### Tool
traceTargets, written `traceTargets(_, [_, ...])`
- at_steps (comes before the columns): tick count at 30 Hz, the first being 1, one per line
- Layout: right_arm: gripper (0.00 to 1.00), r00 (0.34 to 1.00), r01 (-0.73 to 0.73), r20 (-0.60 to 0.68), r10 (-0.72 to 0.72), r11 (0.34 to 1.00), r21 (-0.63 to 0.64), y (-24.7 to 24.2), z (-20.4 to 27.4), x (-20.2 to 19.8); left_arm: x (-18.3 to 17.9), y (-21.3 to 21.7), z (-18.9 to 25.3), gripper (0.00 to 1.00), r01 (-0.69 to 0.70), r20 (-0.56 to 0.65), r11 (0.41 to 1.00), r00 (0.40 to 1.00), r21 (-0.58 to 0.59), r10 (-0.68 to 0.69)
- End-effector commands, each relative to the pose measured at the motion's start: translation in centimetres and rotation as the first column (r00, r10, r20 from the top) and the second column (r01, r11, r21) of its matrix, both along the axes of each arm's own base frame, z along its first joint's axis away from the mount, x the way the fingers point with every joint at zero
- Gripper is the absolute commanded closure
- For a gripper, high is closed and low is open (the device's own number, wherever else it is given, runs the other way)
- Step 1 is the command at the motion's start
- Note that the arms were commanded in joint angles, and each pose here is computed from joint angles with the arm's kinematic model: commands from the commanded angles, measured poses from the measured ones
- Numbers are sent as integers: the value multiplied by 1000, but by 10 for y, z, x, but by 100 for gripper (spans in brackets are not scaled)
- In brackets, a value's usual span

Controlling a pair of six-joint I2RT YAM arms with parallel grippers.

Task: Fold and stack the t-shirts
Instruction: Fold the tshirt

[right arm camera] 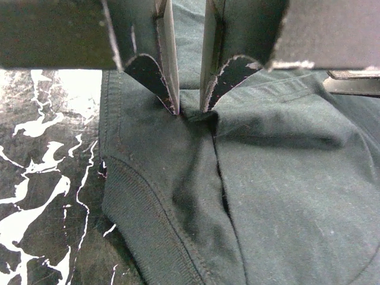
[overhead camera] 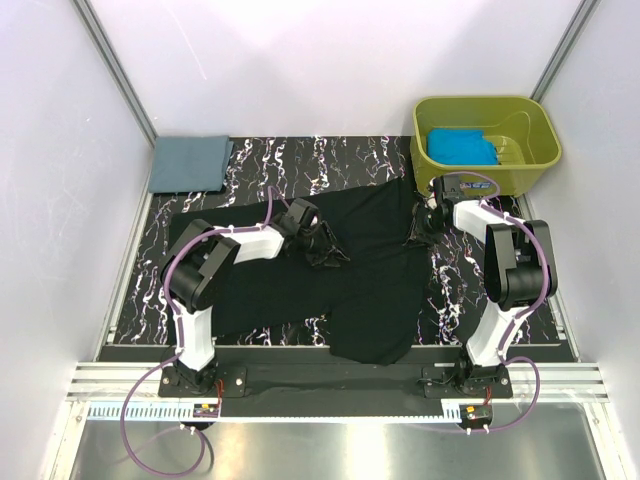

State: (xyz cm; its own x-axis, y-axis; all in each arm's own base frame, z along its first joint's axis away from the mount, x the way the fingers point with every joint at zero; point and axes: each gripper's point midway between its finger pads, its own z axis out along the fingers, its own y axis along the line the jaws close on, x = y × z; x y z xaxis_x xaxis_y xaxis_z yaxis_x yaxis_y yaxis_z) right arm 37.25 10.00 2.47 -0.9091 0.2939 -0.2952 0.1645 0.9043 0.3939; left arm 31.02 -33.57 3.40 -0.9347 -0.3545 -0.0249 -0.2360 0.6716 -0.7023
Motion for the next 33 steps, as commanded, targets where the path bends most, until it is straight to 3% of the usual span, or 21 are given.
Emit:
traceTargets(1, [73, 998, -16, 59, 16, 1000, 5, 2, 8, 18, 3, -3, 12, 57, -7, 26, 1000, 1000, 10, 7])
traceTargets(15, [66, 997, 2, 71, 1, 999, -40, -7, 11, 15, 1, -10, 6, 59, 3, 3, 1000, 1000, 7, -3])
traceTargets(27, [67, 998, -11, 59, 13, 999, -40, -6, 7, 17, 5, -19, 11, 76, 9, 9, 1000, 1000, -8, -9])
traceTargets(33, [77, 998, -23, 53, 21, 999, 32, 6, 9, 15, 4, -18, 15, 88, 13, 13, 1000, 1000, -8, -13])
